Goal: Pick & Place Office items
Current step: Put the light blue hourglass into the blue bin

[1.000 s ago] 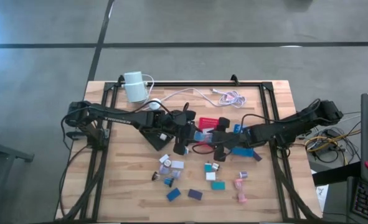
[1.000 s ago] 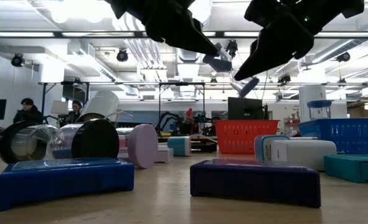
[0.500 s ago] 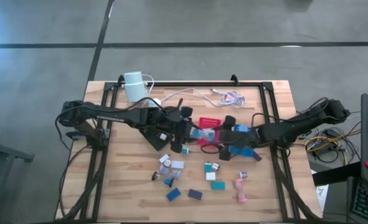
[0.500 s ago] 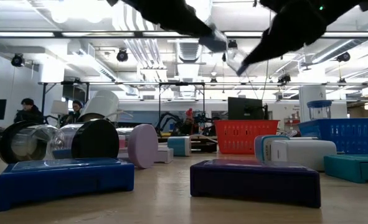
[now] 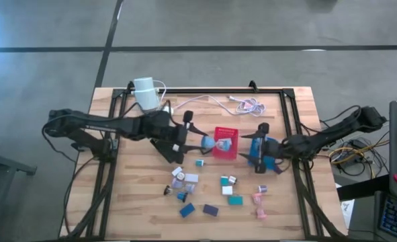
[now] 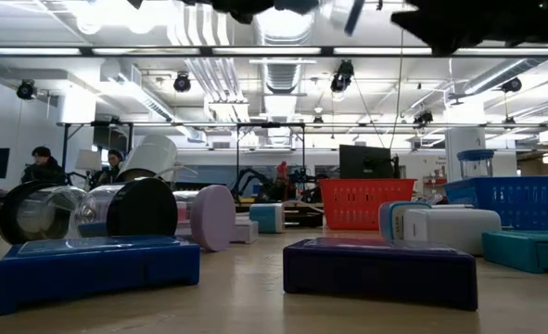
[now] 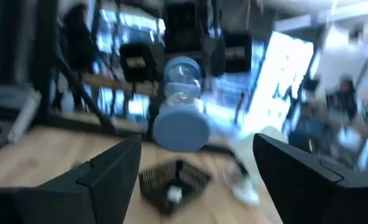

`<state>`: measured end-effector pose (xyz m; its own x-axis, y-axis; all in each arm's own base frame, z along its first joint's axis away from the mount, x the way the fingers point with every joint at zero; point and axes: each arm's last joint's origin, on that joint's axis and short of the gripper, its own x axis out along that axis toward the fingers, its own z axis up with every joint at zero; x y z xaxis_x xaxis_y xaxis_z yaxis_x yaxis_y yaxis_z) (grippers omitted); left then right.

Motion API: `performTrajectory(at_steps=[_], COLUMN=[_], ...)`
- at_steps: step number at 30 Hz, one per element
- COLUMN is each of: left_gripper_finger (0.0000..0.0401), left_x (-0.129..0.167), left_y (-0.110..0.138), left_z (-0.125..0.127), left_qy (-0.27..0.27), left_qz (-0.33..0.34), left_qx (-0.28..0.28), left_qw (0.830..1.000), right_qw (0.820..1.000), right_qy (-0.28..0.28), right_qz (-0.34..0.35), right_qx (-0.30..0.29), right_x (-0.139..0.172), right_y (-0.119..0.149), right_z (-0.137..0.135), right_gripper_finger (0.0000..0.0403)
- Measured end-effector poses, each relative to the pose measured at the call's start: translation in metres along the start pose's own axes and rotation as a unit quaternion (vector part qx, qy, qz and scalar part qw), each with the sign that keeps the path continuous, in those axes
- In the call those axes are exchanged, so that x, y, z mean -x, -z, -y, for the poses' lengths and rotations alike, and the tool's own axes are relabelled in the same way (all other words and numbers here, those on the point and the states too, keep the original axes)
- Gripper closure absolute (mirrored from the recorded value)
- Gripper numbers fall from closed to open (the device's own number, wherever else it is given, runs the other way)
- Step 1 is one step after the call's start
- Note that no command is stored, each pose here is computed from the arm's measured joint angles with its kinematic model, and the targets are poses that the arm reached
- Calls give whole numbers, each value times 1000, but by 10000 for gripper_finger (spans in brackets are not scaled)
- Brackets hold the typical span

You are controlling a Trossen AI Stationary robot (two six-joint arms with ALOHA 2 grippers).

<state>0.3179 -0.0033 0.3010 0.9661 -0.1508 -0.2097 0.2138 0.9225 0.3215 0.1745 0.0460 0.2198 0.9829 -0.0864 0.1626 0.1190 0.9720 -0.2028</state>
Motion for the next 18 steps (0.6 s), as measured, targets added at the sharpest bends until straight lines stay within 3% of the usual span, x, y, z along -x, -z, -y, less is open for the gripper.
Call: performTrajectory(at_steps=[6,12,18], left_gripper_finger=[202,202,202], left_x=[0,-13,-14], left_y=[2,5,3], left_z=[2,1,0], left_qy=[-10,-6,-2], left_qz=[79,80,86], left_qx=[18,21,20], left_qw=[997,997,996], right_qw=[998,996,995], right_qy=[-11,-16,0], right_qz=[44,45,48], right_qx=[45,77,88], right_x=[0,-20,-35], right_y=[4,-7,-18], right_z=[-2,-9,-12], right_gripper_finger=[77,34,26])
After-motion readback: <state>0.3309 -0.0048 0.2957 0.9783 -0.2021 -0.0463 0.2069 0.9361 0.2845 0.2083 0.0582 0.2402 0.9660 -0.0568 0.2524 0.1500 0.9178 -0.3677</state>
